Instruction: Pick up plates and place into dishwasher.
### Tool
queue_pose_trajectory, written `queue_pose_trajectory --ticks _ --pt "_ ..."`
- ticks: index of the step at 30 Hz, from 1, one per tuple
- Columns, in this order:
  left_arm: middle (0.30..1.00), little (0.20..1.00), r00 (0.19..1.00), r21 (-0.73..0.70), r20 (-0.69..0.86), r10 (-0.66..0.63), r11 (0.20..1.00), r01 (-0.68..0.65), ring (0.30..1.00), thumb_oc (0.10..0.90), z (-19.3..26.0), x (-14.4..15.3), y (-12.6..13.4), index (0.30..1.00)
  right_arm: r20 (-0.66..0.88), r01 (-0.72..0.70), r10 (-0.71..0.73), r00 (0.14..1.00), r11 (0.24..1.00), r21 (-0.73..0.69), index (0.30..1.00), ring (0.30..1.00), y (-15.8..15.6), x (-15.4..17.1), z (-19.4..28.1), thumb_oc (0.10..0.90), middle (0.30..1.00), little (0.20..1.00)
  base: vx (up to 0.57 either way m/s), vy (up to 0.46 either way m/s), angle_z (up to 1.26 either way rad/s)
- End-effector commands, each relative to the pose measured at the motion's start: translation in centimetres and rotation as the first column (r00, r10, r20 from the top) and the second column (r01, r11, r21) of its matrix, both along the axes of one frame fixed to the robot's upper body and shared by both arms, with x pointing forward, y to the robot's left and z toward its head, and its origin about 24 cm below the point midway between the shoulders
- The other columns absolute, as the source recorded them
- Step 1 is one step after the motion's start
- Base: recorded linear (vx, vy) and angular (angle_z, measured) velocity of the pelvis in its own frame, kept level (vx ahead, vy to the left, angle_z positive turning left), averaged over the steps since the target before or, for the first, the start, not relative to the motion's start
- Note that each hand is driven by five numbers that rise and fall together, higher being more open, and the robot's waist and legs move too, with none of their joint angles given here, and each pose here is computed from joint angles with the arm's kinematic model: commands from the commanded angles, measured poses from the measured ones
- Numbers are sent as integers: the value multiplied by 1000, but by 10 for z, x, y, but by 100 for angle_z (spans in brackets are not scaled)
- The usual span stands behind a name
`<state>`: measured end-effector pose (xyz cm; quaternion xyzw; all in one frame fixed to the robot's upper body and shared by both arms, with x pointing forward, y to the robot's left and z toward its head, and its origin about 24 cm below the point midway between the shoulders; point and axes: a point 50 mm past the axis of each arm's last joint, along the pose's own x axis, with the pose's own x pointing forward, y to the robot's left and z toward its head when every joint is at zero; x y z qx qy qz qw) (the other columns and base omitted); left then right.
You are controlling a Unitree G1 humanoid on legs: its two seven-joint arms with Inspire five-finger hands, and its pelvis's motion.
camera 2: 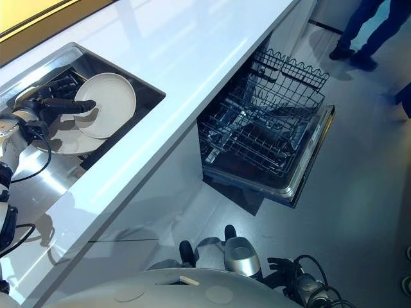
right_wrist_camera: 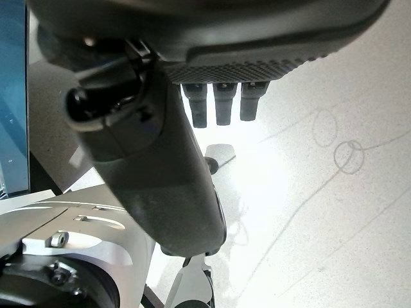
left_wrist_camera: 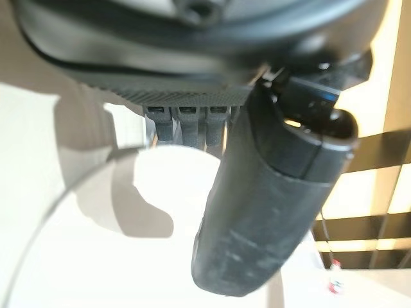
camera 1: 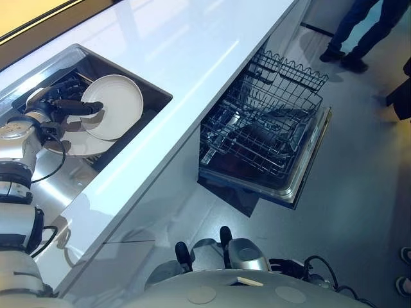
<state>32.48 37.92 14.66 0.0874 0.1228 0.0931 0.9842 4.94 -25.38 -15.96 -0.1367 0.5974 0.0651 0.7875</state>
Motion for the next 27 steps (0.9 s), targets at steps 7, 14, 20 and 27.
queue_pose_trajectory --ticks 7,14,20,27 --pt "352 260 925 -197 368 -98 964 180 352 160 76 17 -13 352 -16 -33 33 999 998 -52 900 900 -22 -10 7 800 900 900 6 1 -1" --pt "502 436 931 -183 354 -87 970 160 502 336 77 10 0 502 -30 -44 43 999 998 -52 900 900 -21 -14 6 800 900 900 6 -4 -1" --pt "300 200 936 -125 345 -67 985 117 300 100 81 8 4 300 -20 -39 38 999 998 -46 900 900 -19 -14 5 800 900 900 -3 -6 -2" --pt "300 200 903 77 428 -35 997 2 300 100 114 6 6 300 161 93 -83 984 994 -53 900 900 -26 12 14 800 900 900 -31 -22 -2"
